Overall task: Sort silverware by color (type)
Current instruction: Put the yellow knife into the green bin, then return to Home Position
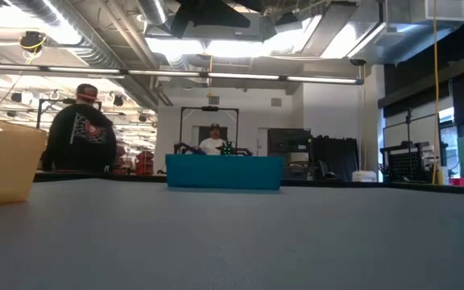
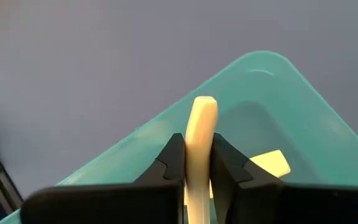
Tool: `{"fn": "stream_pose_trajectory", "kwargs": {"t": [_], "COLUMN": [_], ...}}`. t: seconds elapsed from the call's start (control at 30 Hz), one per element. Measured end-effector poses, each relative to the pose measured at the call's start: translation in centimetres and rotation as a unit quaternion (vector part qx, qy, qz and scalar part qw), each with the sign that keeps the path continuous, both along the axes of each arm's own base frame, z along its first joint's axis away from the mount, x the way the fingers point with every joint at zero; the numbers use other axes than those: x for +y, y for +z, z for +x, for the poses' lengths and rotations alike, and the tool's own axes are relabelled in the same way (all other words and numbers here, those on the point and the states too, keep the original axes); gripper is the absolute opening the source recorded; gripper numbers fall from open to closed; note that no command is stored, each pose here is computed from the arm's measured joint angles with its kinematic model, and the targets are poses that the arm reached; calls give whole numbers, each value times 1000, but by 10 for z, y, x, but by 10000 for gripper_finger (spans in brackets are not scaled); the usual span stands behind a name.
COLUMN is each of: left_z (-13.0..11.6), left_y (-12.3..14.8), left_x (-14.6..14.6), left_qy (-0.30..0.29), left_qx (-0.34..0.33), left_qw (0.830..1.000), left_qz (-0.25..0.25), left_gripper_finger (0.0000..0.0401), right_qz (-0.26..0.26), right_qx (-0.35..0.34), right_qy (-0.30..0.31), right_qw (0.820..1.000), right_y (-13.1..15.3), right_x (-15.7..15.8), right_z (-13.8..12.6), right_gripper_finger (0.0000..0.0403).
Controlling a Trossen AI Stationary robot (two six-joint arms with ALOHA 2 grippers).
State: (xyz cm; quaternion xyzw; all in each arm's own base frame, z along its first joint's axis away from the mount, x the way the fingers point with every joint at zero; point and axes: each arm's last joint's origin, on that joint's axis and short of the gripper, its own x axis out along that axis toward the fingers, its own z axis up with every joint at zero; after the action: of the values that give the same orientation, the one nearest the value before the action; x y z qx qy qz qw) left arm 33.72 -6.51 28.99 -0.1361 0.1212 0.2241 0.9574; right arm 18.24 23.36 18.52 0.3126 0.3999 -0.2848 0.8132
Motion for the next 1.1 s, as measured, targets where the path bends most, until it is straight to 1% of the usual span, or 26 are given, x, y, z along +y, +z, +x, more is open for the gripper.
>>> {"fn": "stream_pose_trajectory", "kwargs": {"t": [0.27,0.5,0.63,0.97,1.1], "left_z": [0,0,0,0,0], "left_y": [0,0,0,0,0], "left_x": [0,0,0,0,-2], "left_qy": [0,0,0,-1,-8], "left_qx": [0,1,1,0,4], "left_qw": [1000,1000,1000,1000,1000], "left_qz": [0,1,1,1,15], "left_gripper_finger": [144,144,144,144,142], "right_qz": [-1,-5,-5,7,6], "right_qx": [2,17,18,35,67], "right_qy": [-14,-15,-14,-10,-10], "right_qw": [1000,1000,1000,999,998], "right_y": [0,-1,-1,0,6], "right_x": [-6,-8,-8,-8,-14], "right_z": [6,6,6,4,0], "right_gripper_finger": [63,104,118,120,96]}}
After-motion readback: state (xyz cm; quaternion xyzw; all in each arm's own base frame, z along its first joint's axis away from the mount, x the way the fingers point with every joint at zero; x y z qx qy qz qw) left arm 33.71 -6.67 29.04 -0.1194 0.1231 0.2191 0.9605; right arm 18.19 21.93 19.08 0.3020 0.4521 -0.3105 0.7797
